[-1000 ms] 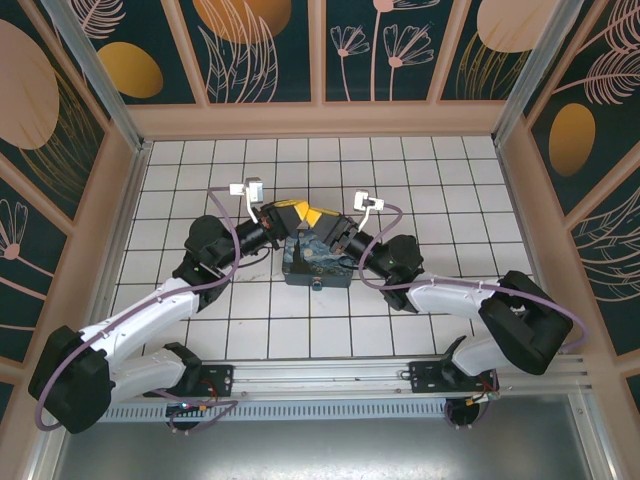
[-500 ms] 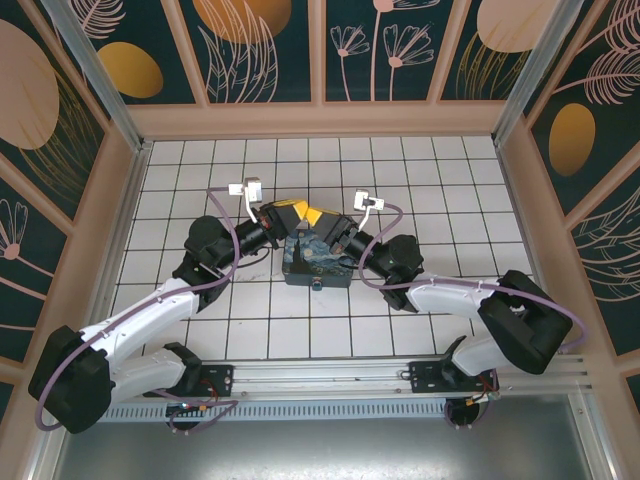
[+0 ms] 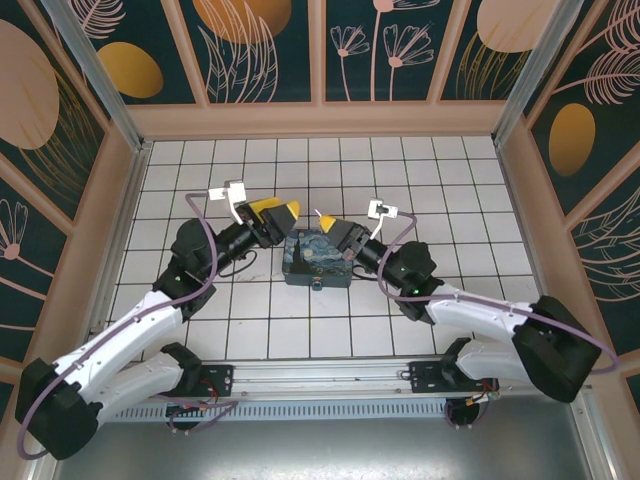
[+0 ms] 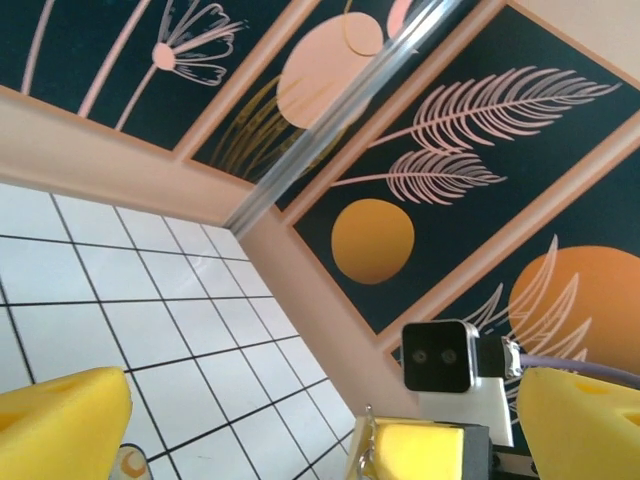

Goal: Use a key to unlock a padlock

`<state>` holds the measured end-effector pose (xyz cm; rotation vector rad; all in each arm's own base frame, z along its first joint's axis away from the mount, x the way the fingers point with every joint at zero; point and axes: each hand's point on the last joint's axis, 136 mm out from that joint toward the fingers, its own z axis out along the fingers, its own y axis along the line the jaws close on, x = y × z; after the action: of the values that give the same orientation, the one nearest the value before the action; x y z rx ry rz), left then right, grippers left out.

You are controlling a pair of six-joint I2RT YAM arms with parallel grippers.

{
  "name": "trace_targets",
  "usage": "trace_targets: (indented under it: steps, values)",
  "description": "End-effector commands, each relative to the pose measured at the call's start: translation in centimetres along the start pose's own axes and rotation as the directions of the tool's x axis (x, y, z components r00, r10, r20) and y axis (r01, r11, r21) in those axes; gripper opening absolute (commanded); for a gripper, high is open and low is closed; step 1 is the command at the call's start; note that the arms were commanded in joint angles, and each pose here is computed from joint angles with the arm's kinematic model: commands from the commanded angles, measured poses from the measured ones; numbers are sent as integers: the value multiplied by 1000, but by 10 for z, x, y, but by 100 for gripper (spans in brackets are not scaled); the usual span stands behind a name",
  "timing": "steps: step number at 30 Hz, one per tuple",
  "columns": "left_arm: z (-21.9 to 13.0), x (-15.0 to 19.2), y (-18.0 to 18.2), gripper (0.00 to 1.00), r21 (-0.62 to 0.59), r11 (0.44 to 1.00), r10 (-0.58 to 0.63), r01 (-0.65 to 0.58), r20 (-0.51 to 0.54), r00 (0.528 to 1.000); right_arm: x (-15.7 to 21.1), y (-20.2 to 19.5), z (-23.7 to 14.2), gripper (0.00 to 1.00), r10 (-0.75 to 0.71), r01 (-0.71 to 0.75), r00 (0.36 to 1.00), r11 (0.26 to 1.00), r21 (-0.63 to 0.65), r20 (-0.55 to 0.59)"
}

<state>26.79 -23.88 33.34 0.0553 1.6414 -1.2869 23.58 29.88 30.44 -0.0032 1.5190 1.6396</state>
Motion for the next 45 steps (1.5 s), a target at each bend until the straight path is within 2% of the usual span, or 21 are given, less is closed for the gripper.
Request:
trace_targets:
  steps: [1,5,8,12,18,27,38,45]
  values:
    - [-6,-3,10,99,-101,995,18,-20,-20,1000,5,-21,-12,0,8,-5,1000,992,127,-23]
    - [-15,2,37,99,-241,971,2,-6,-17,1000,8,-37,-26,0,28,-17,999,970,241,-42]
    - [-24,8,51,99,-290,957,-4,2,-9,1000,10,-43,-36,0,35,-20,998,957,289,-48]
    - [-32,29,66,98,-339,941,-28,-1,-81,996,11,-48,-44,0,29,-8,998,944,331,-59]
    - [-39,84,84,98,-319,947,-98,16,-241,965,16,-59,-47,0,27,4,997,928,373,-77]
    - [-62,139,106,98,-287,952,-195,105,-308,931,26,-80,-46,0,48,-4,994,907,422,-94]
    - [-64,181,130,98,-287,955,-184,70,-393,901,29,-101,-45,0,59,-3,993,877,480,-102]
    - [-67,194,139,98,-271,961,-159,46,-409,899,35,-118,-42,0,72,-7,991,865,501,-110]
